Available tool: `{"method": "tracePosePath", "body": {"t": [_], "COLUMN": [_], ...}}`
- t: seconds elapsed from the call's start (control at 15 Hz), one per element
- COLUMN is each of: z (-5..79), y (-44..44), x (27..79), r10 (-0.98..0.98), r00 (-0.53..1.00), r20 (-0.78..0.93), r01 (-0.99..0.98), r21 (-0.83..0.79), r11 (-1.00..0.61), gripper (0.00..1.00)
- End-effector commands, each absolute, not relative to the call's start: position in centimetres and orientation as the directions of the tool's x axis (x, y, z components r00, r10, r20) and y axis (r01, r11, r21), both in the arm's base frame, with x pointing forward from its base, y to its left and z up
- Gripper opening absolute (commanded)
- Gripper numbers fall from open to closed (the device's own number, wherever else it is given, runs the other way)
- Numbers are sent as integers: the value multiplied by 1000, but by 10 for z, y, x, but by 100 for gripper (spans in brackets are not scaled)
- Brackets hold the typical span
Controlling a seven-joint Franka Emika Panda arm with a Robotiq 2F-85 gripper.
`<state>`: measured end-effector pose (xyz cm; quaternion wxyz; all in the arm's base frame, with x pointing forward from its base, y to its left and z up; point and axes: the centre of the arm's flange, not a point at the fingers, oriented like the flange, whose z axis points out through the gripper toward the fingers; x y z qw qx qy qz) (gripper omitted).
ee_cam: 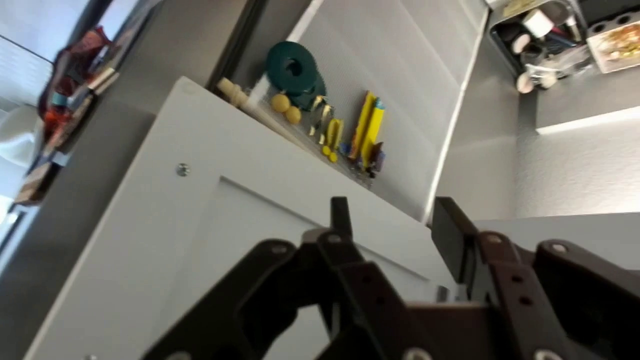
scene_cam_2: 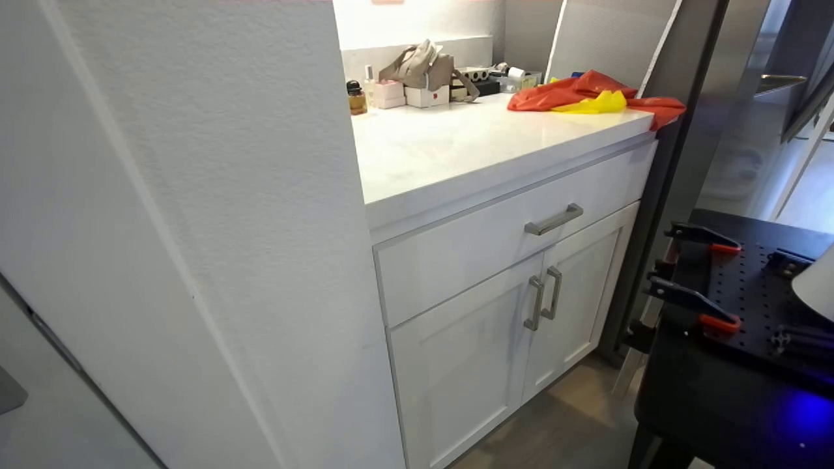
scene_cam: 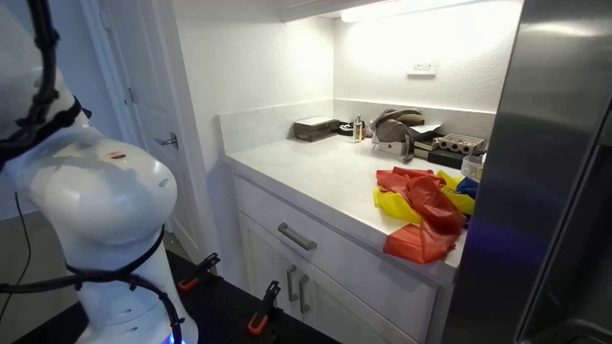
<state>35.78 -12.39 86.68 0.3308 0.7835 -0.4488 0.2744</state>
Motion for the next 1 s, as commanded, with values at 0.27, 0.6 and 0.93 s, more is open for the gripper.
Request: {"method": "tracePosePath", "body": {"t": [0.27,0.6,0.93], "z": [839,832,837], "y": [-45,-40,-59], "x": [425,466,511], "r10": [-188,27,155], "r00": [591,505,362], "r20": [784,863,919], "r01": [-673,-518,-376], "r21": [350,328,296], "r11": [-652,-790,-878], "gripper": [100,100,100]}}
